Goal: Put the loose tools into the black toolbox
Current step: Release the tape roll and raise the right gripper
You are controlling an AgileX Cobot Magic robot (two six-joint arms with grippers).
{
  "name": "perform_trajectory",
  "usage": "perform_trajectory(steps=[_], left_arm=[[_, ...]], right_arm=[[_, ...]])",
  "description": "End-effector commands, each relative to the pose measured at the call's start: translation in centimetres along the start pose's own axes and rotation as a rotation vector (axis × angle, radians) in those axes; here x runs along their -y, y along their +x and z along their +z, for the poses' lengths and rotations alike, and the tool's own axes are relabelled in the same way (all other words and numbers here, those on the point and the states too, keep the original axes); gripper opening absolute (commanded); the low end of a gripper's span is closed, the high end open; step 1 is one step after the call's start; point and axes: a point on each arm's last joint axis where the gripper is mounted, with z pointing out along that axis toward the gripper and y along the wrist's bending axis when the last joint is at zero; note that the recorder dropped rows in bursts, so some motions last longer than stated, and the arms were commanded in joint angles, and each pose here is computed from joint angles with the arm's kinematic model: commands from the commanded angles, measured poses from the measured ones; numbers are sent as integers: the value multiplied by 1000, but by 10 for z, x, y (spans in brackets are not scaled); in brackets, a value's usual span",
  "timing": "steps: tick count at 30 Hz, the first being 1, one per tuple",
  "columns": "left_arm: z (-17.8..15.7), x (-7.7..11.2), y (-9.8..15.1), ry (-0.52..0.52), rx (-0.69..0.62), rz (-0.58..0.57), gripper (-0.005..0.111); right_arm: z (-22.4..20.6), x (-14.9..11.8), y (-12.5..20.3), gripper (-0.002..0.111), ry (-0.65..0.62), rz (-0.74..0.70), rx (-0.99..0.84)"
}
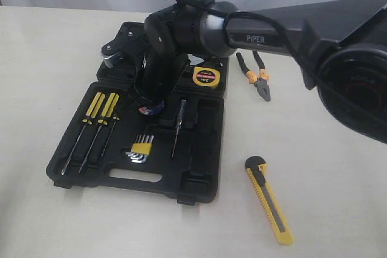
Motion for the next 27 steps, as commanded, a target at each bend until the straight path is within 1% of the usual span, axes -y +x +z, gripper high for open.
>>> perform_trajectory(steps=[1,9,13,18,23,27], left_arm=[[0,0,-1,4,-1,5,0],[0,0,-1,4,-1,5,0],[0,0,-1,4,-1,5,0],[0,0,-1,4,-1,5,0],[0,0,-1,4,-1,5,0],[0,0,-1,4,-1,5,0]], right_arm=[[-9,2,1,-1,2,1,-19],[-73,2,-12,-1,5,3,48],[-110,3,-12,-1,19,-8,62],[-153,4,-10,-1,53,11,79],[-193,3,2,-1,60,28,99],[-213,14,26,-1,76,92,104]])
